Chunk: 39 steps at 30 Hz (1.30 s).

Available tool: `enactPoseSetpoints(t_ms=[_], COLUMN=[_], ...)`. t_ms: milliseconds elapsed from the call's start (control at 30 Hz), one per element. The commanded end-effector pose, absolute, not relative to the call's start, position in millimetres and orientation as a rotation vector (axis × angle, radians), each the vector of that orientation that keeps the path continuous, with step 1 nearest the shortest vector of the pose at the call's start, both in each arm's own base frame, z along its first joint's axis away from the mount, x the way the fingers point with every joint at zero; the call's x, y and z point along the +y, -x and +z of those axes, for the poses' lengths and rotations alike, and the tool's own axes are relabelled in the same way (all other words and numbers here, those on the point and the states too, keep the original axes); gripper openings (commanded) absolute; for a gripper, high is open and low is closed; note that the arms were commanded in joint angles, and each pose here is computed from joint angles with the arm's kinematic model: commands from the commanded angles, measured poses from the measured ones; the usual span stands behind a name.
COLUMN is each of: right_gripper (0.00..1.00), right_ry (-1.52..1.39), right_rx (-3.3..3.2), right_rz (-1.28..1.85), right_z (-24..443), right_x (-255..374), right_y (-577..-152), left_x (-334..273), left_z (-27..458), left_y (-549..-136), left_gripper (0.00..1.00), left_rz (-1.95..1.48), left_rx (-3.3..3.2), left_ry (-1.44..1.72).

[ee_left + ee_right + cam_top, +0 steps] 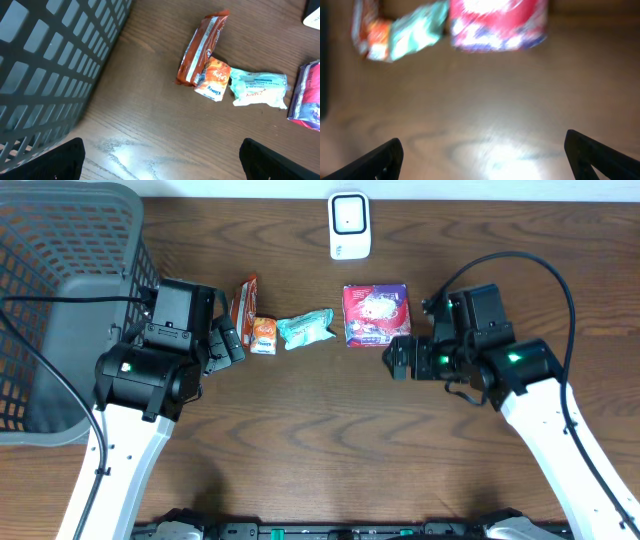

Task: Scan the item barcode
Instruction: 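Move the right gripper toward the purple-red pad pack, then grasp the purple-red pad pack with the right gripper and lift it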

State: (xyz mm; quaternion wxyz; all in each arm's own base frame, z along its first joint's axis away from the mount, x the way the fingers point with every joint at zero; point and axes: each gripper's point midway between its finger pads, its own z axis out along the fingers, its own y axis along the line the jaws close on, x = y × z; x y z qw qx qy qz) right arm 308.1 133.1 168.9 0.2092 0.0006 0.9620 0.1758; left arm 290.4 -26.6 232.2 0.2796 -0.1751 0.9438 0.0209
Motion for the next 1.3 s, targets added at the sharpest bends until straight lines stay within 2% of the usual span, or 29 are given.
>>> enactPoseSetpoints(t_ms=[0, 100, 200, 267, 333, 500, 733, 800, 867, 933, 1033, 1067, 1100, 1167, 1200, 1267], right_gripper=[0.99, 0.99, 0.93, 0.88, 0.88, 0.99, 0.99, 0.96, 0.86, 0.81, 0.67, 0.55, 0.37, 0.12, 0.03, 0.01], right_ry=[-0.148, -0.146, -0.109, -0.137, -0.125, 0.025, 0.017, 0.003, 0.015, 0.074, 0.077, 0.069, 0.062, 0.052, 0.044, 0.037], right_rx=[2.614, 2.55, 2.506, 2.542, 2.604, 2.761, 2.838, 2.843, 2.828, 2.8, 2.821, 2.84, 2.86, 2.877, 2.879, 2.866], right_rz=[0.369, 0.51, 0.778, 0.777, 0.754, 0.705, 0.685, 0.7, 0.762, 0.876, 0.939, 0.941, 0.943, 0.943, 0.943, 0.938], right_z=[167, 169, 180, 175, 165, 130, 72, 57, 47, 39, 22, 15, 7, 2, 2, 11], right_x=[109, 118, 137, 132, 128, 130, 127, 125, 129, 140, 146, 146, 146, 144, 142, 138], right_y=[-340, -366, -393, -405, -415, -430, -447, -453, -458, -460, -456, -454, -451, -449, -449, -451], left_x=[-27, -27, -27, -27, -27, -27, -27, -27, -27, -27, -27, -27, -27, -27, -27, -27], left_z=[232, 232, 232, 232, 232, 232, 232, 232, 232, 232, 232, 232, 232, 232, 232, 232], left_y=[-290, -290, -290, -290, -290, -290, -290, -290, -290, -290, -290, -290, -290, -290, -290, -290], left_gripper=[0.98, 0.98, 0.98, 0.98, 0.98, 0.98, 0.98, 0.98, 0.98, 0.98, 0.98, 0.98, 0.98, 0.98, 0.98, 0.98], left_rz=[0.044, 0.044, 0.044, 0.044, 0.043, 0.044, 0.044, 0.044, 0.044, 0.044, 0.044, 0.044, 0.044, 0.044, 0.044, 0.044], left_rx=[2.535, 2.535, 2.535, 2.535, 2.535, 2.535, 2.535, 2.535, 2.535, 2.535, 2.535, 2.535, 2.535, 2.535, 2.535, 2.535], left_ry=[0.493, 0.493, 0.493, 0.493, 0.493, 0.493, 0.493, 0.493, 0.493, 0.493, 0.493, 0.493, 0.493, 0.493, 0.493, 0.493])
